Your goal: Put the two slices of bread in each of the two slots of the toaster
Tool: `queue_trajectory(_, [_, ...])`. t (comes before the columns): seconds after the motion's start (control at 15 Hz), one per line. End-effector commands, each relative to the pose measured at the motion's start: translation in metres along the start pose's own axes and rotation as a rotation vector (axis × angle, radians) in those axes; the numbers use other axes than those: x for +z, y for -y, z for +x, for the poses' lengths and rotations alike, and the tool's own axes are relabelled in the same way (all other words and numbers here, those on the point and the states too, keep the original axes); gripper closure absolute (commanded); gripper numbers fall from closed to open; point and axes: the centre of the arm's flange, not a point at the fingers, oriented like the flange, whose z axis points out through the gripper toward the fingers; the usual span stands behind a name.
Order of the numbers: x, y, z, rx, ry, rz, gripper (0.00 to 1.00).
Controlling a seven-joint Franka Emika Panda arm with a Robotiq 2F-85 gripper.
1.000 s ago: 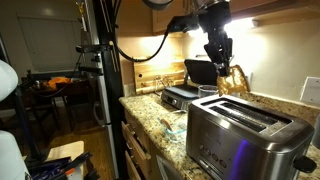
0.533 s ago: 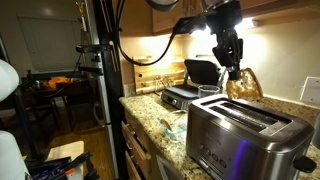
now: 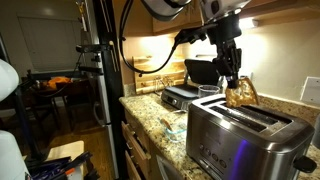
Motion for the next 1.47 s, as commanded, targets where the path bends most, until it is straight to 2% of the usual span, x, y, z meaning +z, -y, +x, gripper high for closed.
queue_trajectory(0.0, [0.012, -0.003, -0.008, 0.007, 0.013, 0.035, 0.9])
queue_trajectory(0.73, [0.02, -0.001, -0.01, 0.001, 0.019, 0.039, 0.89])
queue_trajectory(0.8, [0.02, -0.001, -0.011, 0.0, 0.02, 0.04, 0.6])
queue_trajectory(0.87, [0.02, -0.001, -0.011, -0.001, 0.02, 0.039, 0.59])
queue_trajectory(1.0, [0.019, -0.001, -0.013, -0.003, 0.019, 0.036, 0.48])
queue_trajectory(1.4, [0.008, -0.003, -0.022, -0.013, 0.017, 0.029, 0.09])
